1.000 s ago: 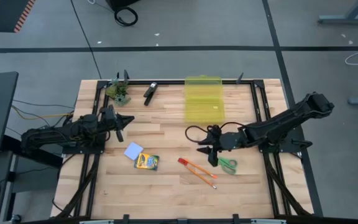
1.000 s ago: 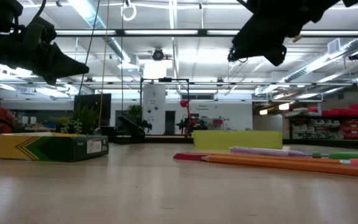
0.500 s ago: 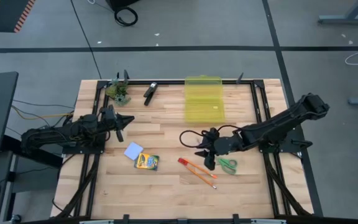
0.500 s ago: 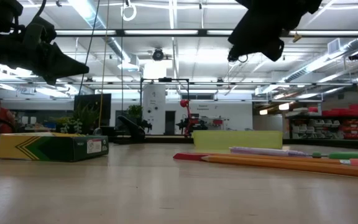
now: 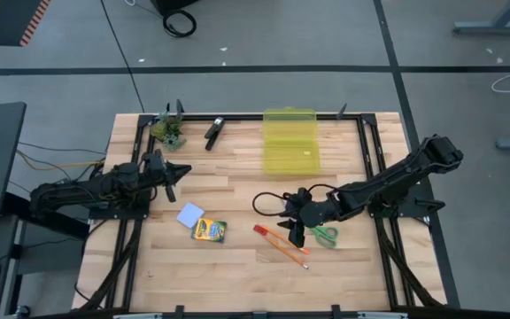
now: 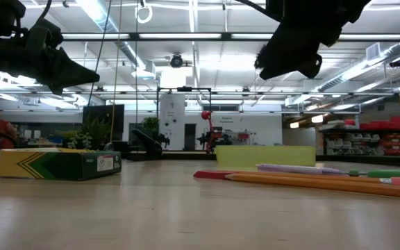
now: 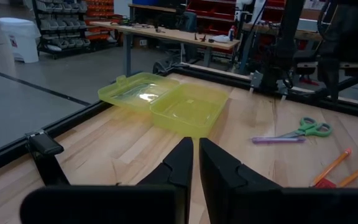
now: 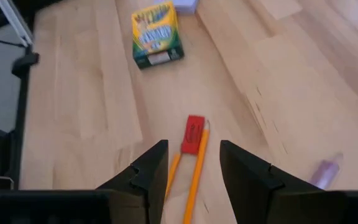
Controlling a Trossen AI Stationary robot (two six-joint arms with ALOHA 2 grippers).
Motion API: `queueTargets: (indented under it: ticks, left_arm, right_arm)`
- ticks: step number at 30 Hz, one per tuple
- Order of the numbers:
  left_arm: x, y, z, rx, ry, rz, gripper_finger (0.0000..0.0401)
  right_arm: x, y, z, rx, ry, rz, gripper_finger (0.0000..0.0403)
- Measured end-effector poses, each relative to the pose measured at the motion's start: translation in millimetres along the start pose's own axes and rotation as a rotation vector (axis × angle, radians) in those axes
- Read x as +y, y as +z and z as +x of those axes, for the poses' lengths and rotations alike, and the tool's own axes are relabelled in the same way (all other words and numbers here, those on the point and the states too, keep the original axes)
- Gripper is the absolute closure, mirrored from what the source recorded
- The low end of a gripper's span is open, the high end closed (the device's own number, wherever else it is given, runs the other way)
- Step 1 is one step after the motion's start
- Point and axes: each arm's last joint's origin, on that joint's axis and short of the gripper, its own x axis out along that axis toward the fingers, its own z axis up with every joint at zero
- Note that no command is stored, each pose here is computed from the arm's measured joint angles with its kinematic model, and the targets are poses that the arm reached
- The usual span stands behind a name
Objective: Pack school essentials
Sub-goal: Put the top yellow pencil into the yellow supply box
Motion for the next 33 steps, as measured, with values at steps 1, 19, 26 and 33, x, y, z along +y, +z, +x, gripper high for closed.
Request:
queueTargets:
  ticks: [1, 19, 26, 33]
  left_arm:
    - [0, 0, 0, 0.000, 0.001, 0.000, 0.0366]
    - [0, 0, 0, 0.000, 0.000, 0.000, 0.0365]
    - [0, 0, 0, 0.002, 0.001, 0.001, 0.0374]
    - [0, 0, 0, 0.001, 0.000, 0.000, 0.0370]
  right_arm:
    - [0, -1, 0, 0.009, -0.005, 0.004, 0.0251]
    - [8, -12, 8, 0.011, -0.026, 0.002, 0.0251]
    - [14, -27, 23, 0.054, -0.041, -0.014, 0.0251]
    - [21, -39, 28, 0.085, -0.034, -0.002, 0.0251]
